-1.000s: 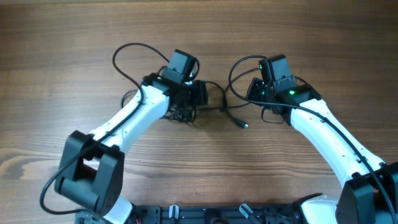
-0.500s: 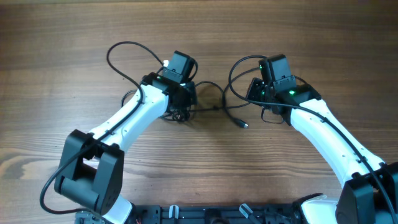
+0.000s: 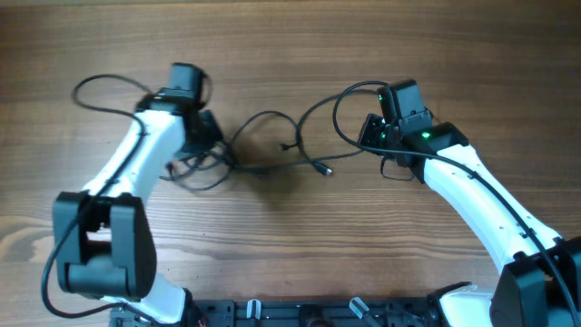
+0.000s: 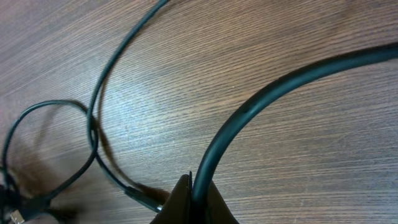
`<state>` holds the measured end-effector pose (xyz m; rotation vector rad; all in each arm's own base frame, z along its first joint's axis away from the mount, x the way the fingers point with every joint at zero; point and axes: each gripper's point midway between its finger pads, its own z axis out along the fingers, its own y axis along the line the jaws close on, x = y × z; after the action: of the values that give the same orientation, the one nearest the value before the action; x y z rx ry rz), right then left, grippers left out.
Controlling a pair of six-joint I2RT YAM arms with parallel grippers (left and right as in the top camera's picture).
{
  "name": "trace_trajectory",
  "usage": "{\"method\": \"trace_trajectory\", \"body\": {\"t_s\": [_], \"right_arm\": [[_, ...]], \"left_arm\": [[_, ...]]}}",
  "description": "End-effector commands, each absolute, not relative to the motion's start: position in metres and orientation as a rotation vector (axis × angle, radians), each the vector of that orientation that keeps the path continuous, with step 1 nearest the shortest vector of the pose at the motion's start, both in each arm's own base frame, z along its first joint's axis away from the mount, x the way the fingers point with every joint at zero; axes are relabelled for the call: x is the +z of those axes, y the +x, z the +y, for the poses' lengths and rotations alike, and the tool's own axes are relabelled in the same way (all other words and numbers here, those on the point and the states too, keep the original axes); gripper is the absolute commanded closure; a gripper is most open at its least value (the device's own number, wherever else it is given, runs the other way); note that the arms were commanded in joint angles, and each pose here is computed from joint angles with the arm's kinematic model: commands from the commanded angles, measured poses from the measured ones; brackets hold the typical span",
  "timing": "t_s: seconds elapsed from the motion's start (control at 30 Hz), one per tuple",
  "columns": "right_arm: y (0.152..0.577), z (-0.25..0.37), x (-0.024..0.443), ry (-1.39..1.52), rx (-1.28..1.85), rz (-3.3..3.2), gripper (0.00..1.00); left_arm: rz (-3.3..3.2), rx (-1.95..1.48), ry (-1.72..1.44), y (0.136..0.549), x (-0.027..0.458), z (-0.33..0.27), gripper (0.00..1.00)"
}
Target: Untangle cables
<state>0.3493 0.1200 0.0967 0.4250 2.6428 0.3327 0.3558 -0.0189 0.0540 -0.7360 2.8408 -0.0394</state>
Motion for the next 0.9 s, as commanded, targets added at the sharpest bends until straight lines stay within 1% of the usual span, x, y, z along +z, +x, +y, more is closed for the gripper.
{"method": "trace_trajectory", "body": {"t_s": [0.0, 0.2, 0.37, 0.43, 0.5, 0.63, 0.77, 0.87], "right_arm": [[0.353, 0.117, 0.098, 0.405, 0.312, 2.636, 0.96], [0.354, 0.111, 0.098, 0.381, 0.261, 2.630, 0.96], [0.361, 0.077, 0.100, 0.453, 0.039, 2.559, 0.96], [0.364, 0.060, 0.103, 0.514, -0.042, 2.519, 0.96], [0.367, 0.036, 0.105, 0.642, -0.102, 2.467, 0.96], [0.367, -0.007, 0.102, 0.935, -0.064, 2.402, 0.96], [0.366, -0.024, 0.099, 1.032, 0.019, 2.403, 0.96], [0.364, -0.042, 0.098, 1.091, 0.007, 2.380, 0.96]], "left_arm": [[2.786, 0.079, -0.918, 0.352, 0.052, 0.038, 0.96], [2.733, -0.032, -1.118, 0.347, 0.051, 0.074, 0.96], [2.695, -0.087, -1.212, 0.343, 0.052, 0.092, 0.96], [2.688, -0.094, -1.230, 0.342, 0.052, 0.096, 0.96], [2.685, -0.094, -1.234, 0.342, 0.052, 0.097, 0.96], [2.692, -0.111, -1.224, 0.343, 0.052, 0.093, 0.96], [2.692, -0.111, -1.223, 0.343, 0.052, 0.093, 0.96], [2.695, -0.112, -1.219, 0.343, 0.051, 0.091, 0.96]]}}
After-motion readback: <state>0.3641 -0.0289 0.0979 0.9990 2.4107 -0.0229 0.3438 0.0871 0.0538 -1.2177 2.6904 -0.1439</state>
